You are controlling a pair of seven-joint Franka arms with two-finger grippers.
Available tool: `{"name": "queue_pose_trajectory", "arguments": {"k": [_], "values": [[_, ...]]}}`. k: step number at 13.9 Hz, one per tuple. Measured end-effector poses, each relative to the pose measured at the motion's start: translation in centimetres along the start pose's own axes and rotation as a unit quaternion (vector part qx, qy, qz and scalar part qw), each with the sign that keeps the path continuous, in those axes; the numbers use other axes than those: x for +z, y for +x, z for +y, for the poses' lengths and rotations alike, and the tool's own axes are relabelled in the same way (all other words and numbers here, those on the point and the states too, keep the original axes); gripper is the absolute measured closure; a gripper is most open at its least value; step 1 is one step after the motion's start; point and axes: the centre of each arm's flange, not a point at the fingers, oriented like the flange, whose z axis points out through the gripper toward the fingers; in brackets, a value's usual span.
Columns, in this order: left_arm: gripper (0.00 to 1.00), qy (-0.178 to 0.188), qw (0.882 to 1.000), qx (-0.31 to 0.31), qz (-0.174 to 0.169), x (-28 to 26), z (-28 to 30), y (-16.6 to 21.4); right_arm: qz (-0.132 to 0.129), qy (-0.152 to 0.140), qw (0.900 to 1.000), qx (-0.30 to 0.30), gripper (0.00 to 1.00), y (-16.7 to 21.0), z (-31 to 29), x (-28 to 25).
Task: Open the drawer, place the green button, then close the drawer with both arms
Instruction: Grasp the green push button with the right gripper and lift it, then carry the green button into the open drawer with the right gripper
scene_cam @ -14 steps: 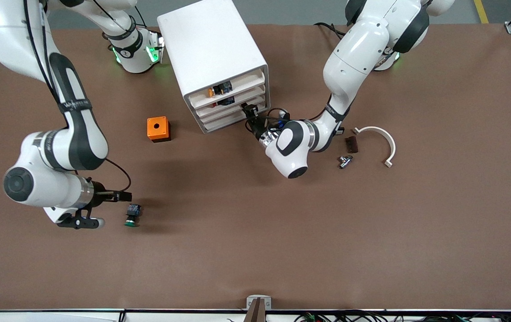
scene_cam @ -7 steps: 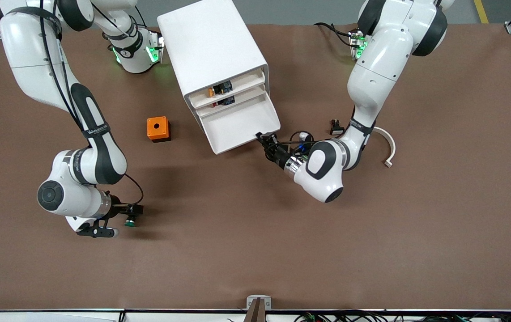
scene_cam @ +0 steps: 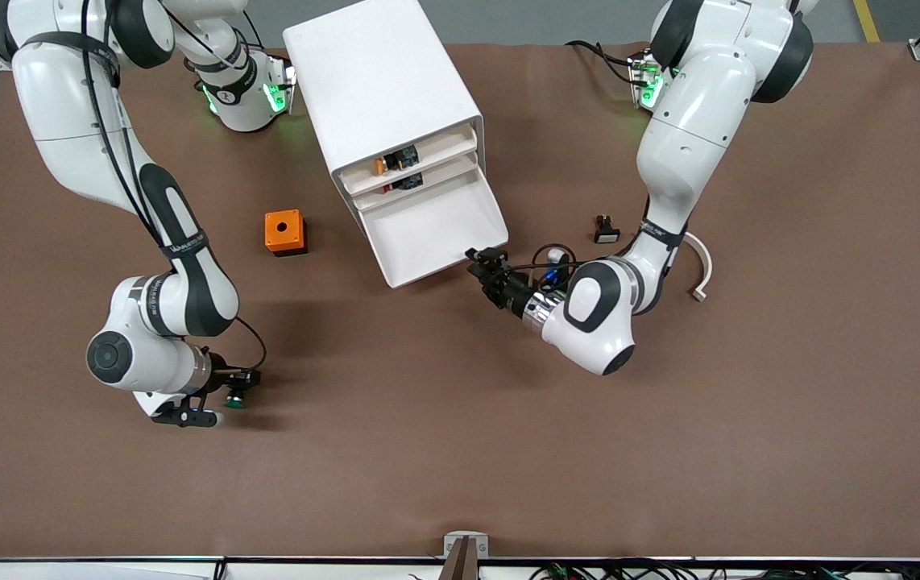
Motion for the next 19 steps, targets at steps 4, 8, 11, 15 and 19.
{"name": "queue_pose_trajectory", "arguments": {"k": [4, 8, 11, 15, 19], "values": [[0.07, -0.038, 0.999, 0.007, -0.006, -8.8, 0.1, 1.1, 0.003, 0.004, 1.0, 0.01, 0.59, 0.1, -0.1, -0.2], [0.0, -0.133, 0.988, 0.053, 0.05, -17.6, -2.6, 2.9, 0.001, 0.017, 0.998, 0.052, 0.59, 0.2, -1.6, -1.8], [0.0, -0.199, 0.972, 0.087, 0.086, -23.3, -6.1, 4.0, -0.025, 0.02, 0.994, 0.102, 0.59, -0.7, -5.0, -5.3], [0.0, -0.256, 0.95, 0.127, 0.126, -29.7, -8.3, 7.0, -0.054, 0.006, 0.981, 0.187, 0.59, -3.9, -10.5, -11.5], [0.0, -0.286, 0.923, 0.168, 0.193, -32.7, -9.1, 9.0, -0.064, -0.016, 0.955, 0.289, 0.59, -8.2, -17.7, -14.9]]}}
